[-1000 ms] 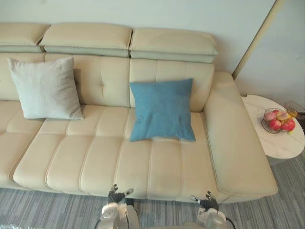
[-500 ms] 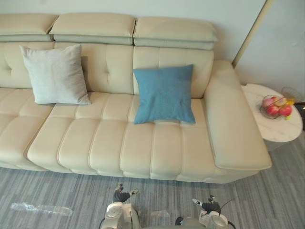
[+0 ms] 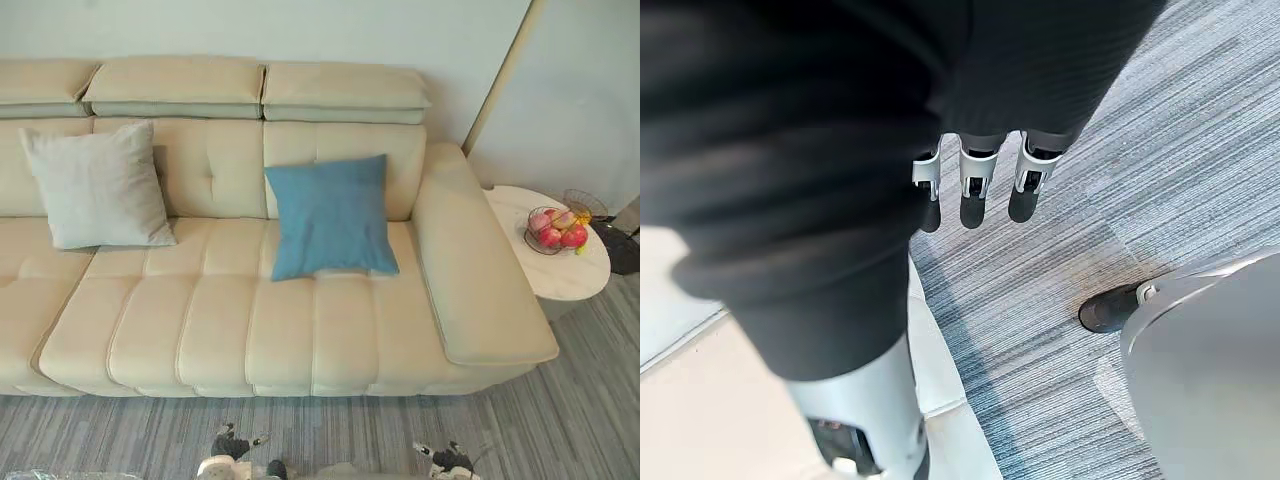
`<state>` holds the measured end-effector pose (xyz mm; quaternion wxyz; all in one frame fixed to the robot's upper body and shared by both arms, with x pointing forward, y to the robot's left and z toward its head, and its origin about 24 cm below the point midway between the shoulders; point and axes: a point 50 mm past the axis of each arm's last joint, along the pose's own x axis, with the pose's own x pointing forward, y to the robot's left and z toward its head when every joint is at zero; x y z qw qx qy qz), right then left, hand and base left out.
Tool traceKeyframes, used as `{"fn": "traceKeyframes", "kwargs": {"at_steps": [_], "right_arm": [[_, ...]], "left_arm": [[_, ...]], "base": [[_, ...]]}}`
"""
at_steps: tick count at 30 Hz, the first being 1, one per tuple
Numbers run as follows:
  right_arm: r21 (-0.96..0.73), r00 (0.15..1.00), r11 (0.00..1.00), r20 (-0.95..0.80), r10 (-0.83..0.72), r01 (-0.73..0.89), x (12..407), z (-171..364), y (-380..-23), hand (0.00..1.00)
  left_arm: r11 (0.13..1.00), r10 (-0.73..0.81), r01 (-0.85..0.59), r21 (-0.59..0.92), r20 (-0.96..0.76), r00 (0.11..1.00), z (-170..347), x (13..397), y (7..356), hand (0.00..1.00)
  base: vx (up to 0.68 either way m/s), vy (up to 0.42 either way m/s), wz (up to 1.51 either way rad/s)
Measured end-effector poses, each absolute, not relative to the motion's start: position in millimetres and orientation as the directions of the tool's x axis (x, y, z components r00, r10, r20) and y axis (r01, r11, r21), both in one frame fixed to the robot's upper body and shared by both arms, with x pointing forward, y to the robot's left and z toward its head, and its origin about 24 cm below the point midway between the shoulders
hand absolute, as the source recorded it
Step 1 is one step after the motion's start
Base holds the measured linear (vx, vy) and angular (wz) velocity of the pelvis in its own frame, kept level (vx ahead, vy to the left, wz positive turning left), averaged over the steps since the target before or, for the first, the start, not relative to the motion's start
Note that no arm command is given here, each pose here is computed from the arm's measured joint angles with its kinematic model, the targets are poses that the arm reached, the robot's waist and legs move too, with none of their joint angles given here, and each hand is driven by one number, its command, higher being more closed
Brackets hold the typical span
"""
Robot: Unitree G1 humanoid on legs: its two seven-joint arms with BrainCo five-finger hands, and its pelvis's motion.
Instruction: Pick up cushions and gather them together orderly.
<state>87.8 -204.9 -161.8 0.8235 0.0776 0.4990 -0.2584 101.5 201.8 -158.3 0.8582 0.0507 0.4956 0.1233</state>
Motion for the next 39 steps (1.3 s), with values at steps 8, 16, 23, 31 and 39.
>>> {"fn": "traceKeyframes", "kwargs": {"at_steps": [8, 16, 23, 31, 39], "right_arm": [[-0.135, 0.36, 0.854, -0.866, -0.348, 0.502, 85, -162, -205, 0.0], [-0.157, 0.368, 0.857, -0.855, -0.367, 0.49, 87, -160, -209, 0.0], [-0.176, 0.393, 0.864, -0.835, -0.385, 0.472, 94, -156, -211, 0.0], [-0.173, 0.478, 0.92, -0.811, -0.336, 0.353, 119, -150, -195, 0.0], [-0.202, 0.503, 0.938, -0.801, -0.323, 0.28, 129, -148, -200, 0.0]], "left_arm": [[0.965, 0.261, -0.162, 0.209, -0.837, 0.48, -158, 102, 202, 0.0], [0.964, 0.259, -0.183, 0.192, -0.831, 0.493, -157, 106, 199, 0.0], [0.953, 0.275, -0.254, 0.165, -0.823, 0.497, -155, 110, 197, 0.0], [0.955, 0.275, -0.239, 0.173, -0.816, 0.508, -153, 121, 197, 0.0], [0.963, 0.259, -0.203, 0.178, -0.825, 0.502, -154, 120, 195, 0.0]], "base": [[0.0, 0.0, 0.04], [-0.02, -0.028, 0.08], [-0.03, -0.035, -0.49], [0.02, 0.03, -1.31], [0.0, -0.074, -1.08]]}}
